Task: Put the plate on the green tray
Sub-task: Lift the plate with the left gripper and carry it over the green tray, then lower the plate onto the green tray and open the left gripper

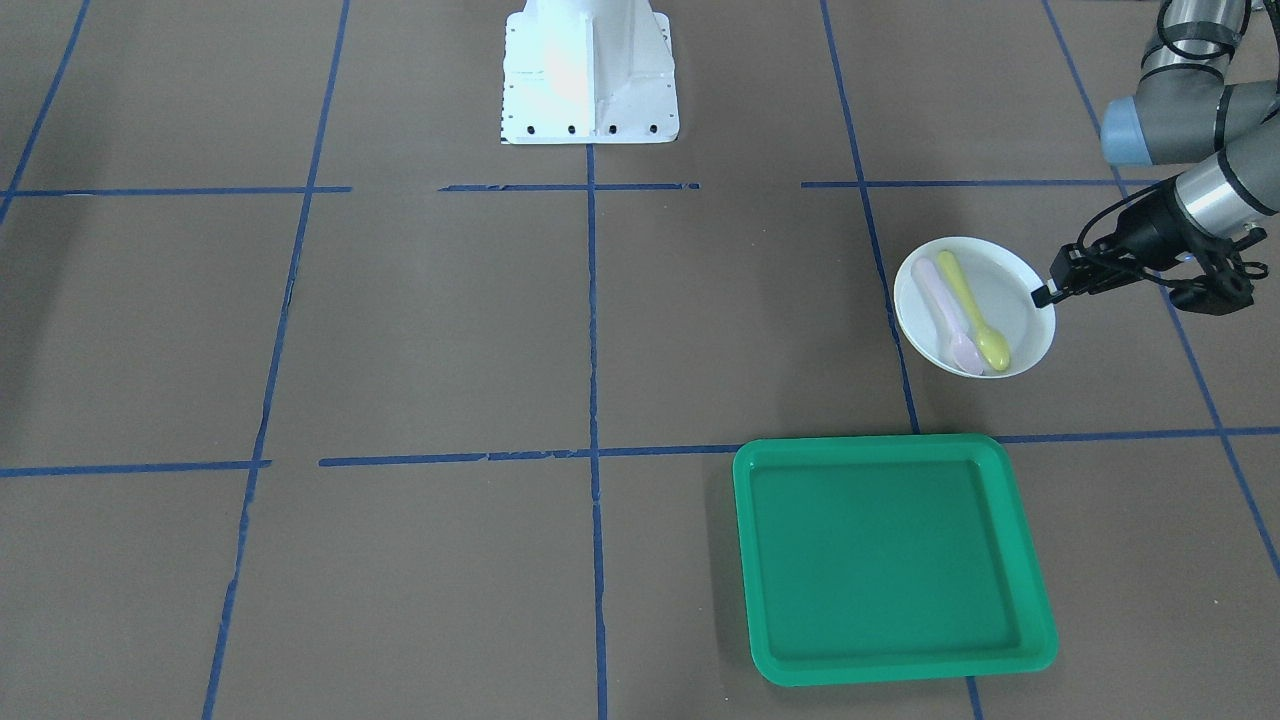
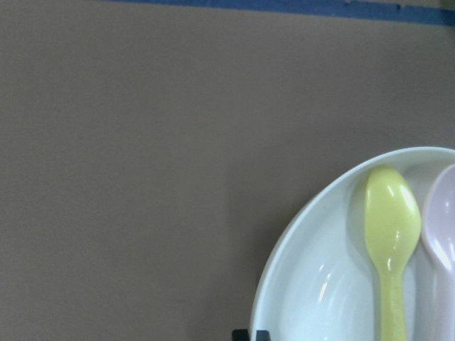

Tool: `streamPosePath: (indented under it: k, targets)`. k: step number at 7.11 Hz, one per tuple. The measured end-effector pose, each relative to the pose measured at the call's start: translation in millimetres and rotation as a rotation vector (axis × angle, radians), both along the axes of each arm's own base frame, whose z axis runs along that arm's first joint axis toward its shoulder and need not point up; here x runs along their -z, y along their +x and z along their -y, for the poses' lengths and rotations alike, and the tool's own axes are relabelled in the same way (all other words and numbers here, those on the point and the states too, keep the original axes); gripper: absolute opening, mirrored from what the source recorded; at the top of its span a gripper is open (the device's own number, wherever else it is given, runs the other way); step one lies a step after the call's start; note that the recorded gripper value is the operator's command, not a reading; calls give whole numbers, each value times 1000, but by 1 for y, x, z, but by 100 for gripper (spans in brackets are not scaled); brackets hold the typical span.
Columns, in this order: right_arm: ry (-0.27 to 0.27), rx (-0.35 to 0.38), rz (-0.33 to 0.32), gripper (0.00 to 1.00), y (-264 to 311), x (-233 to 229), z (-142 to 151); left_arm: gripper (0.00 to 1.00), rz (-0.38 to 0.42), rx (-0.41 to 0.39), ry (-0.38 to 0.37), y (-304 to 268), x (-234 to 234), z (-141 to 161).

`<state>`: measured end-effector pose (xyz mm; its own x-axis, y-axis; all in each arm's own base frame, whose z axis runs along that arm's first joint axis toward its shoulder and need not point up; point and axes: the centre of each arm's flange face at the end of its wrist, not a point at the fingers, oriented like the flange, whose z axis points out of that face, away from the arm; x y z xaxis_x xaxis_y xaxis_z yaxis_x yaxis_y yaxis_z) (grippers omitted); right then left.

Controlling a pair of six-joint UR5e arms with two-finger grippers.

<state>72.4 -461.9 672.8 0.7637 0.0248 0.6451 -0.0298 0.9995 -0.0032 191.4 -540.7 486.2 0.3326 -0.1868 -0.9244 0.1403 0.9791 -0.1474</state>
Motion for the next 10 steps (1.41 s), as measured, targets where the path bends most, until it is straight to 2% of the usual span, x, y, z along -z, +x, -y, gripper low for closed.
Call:
streamPosePath:
  k: [2, 3, 5, 6, 7, 8, 10]
  targets:
    - [1, 0, 0, 100, 0, 0, 0, 0, 16, 99, -136, 41, 35, 99]
    - [1, 0, 0, 100, 0, 1, 0, 0, 51, 150, -161, 56, 41, 127]
    - [1, 0, 0, 100, 0, 1, 0, 0, 101, 170, -206, 102, 42, 154]
    - [1, 0, 0, 100, 0, 1, 0, 0, 124, 171, -213, 129, 39, 153]
    - [1, 0, 0, 100, 0, 0, 0, 55, 138, 162, -216, 149, 36, 147]
    - [1, 0, 0, 100, 0, 0, 0, 91, 145, 155, -217, 159, 32, 142]
    - [1, 0, 0, 100, 0, 1, 0, 89, 156, 156, -214, 152, 17, 136]
